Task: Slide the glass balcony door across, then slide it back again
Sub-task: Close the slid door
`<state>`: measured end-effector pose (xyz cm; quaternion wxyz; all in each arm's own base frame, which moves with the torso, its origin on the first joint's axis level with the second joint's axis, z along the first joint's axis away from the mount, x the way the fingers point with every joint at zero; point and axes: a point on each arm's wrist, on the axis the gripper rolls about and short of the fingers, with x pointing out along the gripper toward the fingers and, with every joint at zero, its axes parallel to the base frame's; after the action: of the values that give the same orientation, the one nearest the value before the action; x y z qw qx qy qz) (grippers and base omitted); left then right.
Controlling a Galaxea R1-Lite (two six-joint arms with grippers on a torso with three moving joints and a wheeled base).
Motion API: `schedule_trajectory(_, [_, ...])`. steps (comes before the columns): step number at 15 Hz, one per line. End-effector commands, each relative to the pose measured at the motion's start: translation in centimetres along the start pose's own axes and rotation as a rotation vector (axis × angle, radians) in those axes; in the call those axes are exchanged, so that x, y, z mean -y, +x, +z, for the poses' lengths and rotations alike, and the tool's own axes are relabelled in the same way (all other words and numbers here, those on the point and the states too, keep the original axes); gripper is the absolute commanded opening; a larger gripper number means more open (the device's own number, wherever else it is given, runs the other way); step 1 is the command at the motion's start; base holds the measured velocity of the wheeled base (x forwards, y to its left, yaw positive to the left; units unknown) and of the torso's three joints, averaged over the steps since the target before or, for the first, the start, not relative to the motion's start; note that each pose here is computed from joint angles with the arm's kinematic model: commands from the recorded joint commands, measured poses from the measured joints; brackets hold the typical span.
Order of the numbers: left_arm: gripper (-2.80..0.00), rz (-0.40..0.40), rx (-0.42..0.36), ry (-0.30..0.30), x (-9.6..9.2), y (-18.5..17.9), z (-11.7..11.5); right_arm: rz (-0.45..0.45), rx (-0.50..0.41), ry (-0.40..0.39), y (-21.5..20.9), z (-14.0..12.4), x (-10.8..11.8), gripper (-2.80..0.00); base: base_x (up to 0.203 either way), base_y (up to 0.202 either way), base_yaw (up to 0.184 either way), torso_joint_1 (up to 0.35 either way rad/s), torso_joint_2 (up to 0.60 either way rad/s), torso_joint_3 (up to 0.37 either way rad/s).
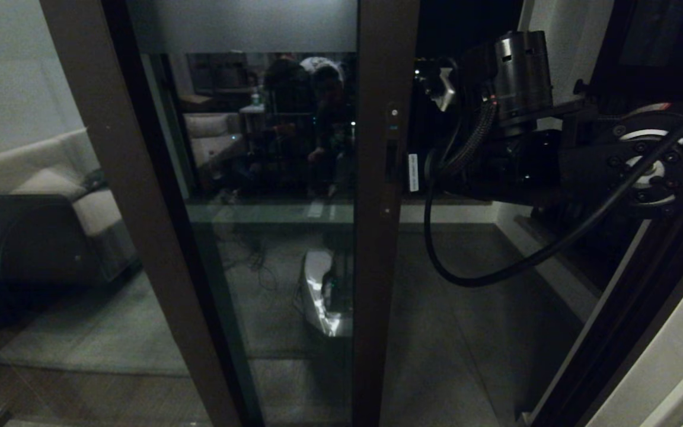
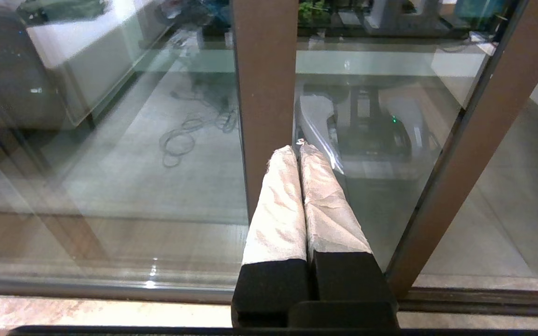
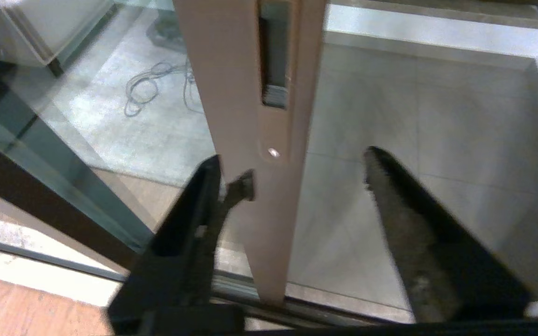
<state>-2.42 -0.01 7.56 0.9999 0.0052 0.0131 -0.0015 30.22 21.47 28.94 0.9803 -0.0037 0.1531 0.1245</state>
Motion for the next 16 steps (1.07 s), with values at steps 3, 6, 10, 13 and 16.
schedule_trajectory(3, [-2.80, 0.000, 0.000, 0.000, 0.0, 0.0, 0.0, -0.034, -0.002, 0.018, 3.2, -0.1, 0.3, 0.00, 0.000, 0.000, 0.000, 0.000, 0.00, 0.000])
schedule_trajectory(6, [-2.80, 0.001, 0.000, 0.000, 0.0, 0.0, 0.0, -0.064, 0.014, 0.031, 3.5, 0.5, 1.5, 0.00, 0.000, 0.000, 0.000, 0.000, 0.00, 0.000])
schedule_trajectory(10, [-2.80, 0.001, 0.000, 0.000, 0.0, 0.0, 0.0, -0.075, 0.020, 0.037, 3.4, 0.7, 2.1, 0.00, 0.000, 0.000, 0.000, 0.000, 0.00, 0.000])
schedule_trajectory(13, [-2.80, 0.001, 0.000, 0.000, 0.0, 0.0, 0.0, -0.076, 0.012, 0.034, 3.8, 0.5, 2.0, 0.00, 0.000, 0.000, 0.000, 0.000, 0.00, 0.000])
schedule_trajectory(16, [-2.80, 0.000, 0.000, 0.000, 0.0, 0.0, 0.0, -0.079, 0.016, 0.036, 4.6, 0.5, 2.0, 0.00, 0.000, 0.000, 0.000, 0.000, 0.00, 0.000])
